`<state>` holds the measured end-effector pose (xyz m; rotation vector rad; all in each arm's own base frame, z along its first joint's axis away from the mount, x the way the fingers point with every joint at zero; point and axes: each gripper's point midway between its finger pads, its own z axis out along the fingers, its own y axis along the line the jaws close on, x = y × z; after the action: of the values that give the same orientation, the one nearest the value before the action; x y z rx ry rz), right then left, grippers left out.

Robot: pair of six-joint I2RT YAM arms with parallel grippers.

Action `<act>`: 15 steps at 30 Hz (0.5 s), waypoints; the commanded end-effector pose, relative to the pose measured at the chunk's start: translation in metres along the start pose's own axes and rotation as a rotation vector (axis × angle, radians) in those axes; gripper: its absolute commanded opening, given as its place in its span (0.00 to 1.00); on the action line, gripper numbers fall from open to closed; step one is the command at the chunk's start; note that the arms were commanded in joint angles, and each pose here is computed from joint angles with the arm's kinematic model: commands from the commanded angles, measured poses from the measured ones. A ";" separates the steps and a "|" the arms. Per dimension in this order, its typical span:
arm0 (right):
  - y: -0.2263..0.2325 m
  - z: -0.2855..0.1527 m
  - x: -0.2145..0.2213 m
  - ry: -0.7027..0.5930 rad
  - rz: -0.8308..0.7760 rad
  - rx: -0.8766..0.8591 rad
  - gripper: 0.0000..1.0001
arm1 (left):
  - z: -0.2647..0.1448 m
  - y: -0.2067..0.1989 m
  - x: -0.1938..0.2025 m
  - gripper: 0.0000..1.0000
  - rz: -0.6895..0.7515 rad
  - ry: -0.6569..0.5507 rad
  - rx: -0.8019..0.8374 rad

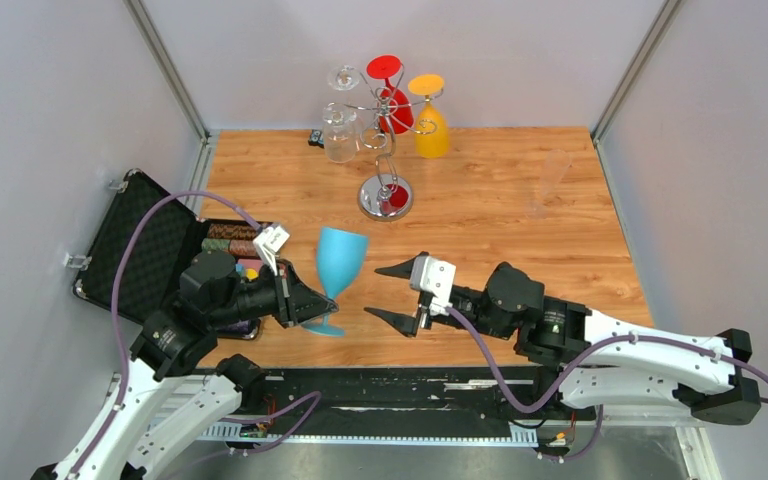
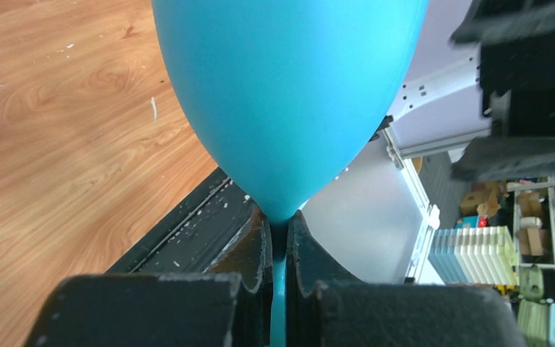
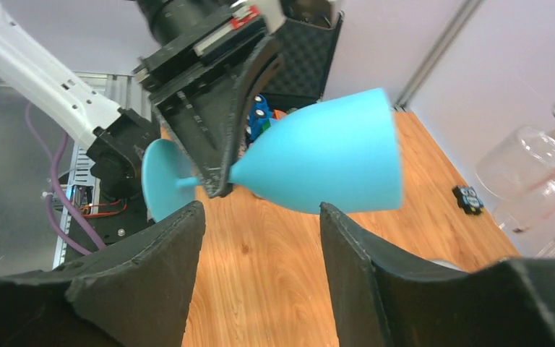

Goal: Take the wine glass off the wine glass rack
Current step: Place the wine glass at the center of the board.

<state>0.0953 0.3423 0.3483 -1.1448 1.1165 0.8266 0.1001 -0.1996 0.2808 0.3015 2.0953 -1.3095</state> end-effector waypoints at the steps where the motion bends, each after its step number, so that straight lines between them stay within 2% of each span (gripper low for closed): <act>1: -0.024 -0.005 -0.018 0.055 0.072 0.093 0.62 | -0.009 -0.001 0.013 0.00 0.097 0.048 0.023; 8: -0.032 0.004 -0.031 0.146 0.156 0.055 0.62 | -0.023 -0.010 0.033 0.00 0.191 0.126 0.097; 15: -0.018 0.007 -0.044 0.203 0.281 -0.142 0.58 | -0.041 -0.013 0.049 0.00 0.264 0.177 0.114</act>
<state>0.1230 0.3491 0.3925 -1.1447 1.3668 0.8730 0.0550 -0.1828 0.2609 0.6126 2.1085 -1.2855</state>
